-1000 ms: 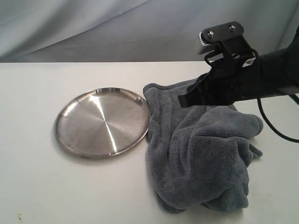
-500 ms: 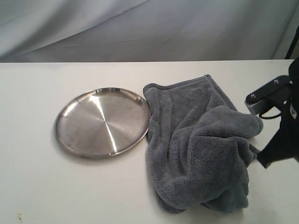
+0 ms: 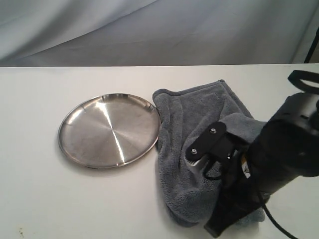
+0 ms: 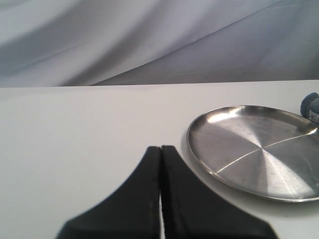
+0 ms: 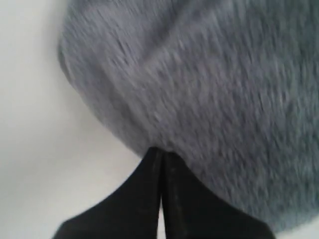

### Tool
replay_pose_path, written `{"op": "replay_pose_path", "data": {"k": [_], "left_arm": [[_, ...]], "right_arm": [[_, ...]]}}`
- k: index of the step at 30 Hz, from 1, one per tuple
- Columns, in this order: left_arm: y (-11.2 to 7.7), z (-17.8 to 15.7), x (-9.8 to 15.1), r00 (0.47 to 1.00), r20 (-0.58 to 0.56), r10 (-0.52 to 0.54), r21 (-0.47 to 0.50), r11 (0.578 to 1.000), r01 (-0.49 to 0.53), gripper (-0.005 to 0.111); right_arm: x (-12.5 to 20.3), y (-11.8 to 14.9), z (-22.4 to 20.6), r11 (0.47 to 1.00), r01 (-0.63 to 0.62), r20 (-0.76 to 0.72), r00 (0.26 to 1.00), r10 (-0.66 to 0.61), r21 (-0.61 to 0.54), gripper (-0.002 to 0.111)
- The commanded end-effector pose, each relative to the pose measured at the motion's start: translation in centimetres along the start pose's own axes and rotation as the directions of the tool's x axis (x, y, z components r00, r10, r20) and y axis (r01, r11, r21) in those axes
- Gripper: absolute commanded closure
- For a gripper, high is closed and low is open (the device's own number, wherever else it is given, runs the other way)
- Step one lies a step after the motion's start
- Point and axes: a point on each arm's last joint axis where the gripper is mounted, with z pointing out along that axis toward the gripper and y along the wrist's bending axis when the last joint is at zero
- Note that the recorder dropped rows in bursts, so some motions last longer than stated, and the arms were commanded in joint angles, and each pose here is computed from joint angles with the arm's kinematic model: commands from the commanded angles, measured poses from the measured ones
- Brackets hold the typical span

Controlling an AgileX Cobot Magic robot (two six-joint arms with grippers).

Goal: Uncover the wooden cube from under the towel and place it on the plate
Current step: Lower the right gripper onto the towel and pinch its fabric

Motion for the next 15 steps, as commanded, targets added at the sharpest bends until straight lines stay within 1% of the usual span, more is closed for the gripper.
{"op": "replay_pose_path", "data": {"k": [1,2,3,4,5,6,7,8,9,11,12,13,15], "left_arm": [[0.0,0.0,0.1,1.000,0.007,-0.008,-0.002,1.000,0.008,0.107],[0.0,0.0,0.1,1.000,0.007,-0.008,-0.002,1.000,0.008,0.107],[0.0,0.0,0.1,1.000,0.007,-0.008,-0.002,1.000,0.008,0.107],[0.0,0.0,0.1,1.000,0.007,-0.008,-0.002,1.000,0.008,0.107],[0.0,0.0,0.1,1.000,0.007,-0.008,-0.002,1.000,0.008,0.107],[0.0,0.0,0.1,1.000,0.007,-0.008,-0.002,1.000,0.008,0.107],[0.0,0.0,0.1,1.000,0.007,-0.008,-0.002,1.000,0.008,0.107],[0.0,0.0,0.1,1.000,0.007,-0.008,-0.002,1.000,0.008,0.107],[0.0,0.0,0.1,1.000,0.007,-0.008,-0.002,1.000,0.008,0.107],[0.0,0.0,0.1,1.000,0.007,-0.008,-0.002,1.000,0.008,0.107],[0.0,0.0,0.1,1.000,0.007,-0.008,-0.002,1.000,0.008,0.107],[0.0,0.0,0.1,1.000,0.007,-0.008,-0.002,1.000,0.008,0.107],[0.0,0.0,0.1,1.000,0.007,-0.008,-0.002,1.000,0.008,0.107]], "right_arm": [[-2.7,1.2,-0.5,0.995,0.092,0.301,0.948,-0.099,0.039,0.108],[-3.1,1.2,-0.6,0.994,0.100,0.336,0.935,-0.110,0.048,0.108],[-3.4,1.0,-0.8,0.988,0.133,0.371,0.916,-0.154,0.081,0.108],[-3.5,0.8,-0.8,0.981,0.161,0.369,0.910,-0.191,0.110,0.108],[-3.3,0.5,-0.7,0.958,0.228,0.331,0.903,-0.275,0.173,0.108],[-3.2,0.3,-0.7,0.948,0.249,0.309,0.902,-0.302,0.198,0.108],[-2.9,-0.3,-0.7,0.934,0.254,0.264,0.911,-0.318,0.250,0.108],[-2.8,-0.7,-0.7,0.927,0.235,0.236,0.921,-0.308,0.292,0.107],[-2.6,-1.2,-0.8,0.924,0.206,0.212,0.935,-0.283,0.323,0.104],[-2.2,-2.0,-0.9,0.919,0.102,0.189,0.964,-0.186,0.382,0.091],[-2.0,-2.2,-1.0,0.919,0.032,0.197,0.973,-0.118,0.393,0.081],[-2.0,-2.3,-1.0,0.920,0.013,0.202,0.974,-0.100,0.393,0.071],[-2.2,-2.3,-1.1,0.917,0.027,0.213,0.970,-0.121,0.397,0.033]]}}
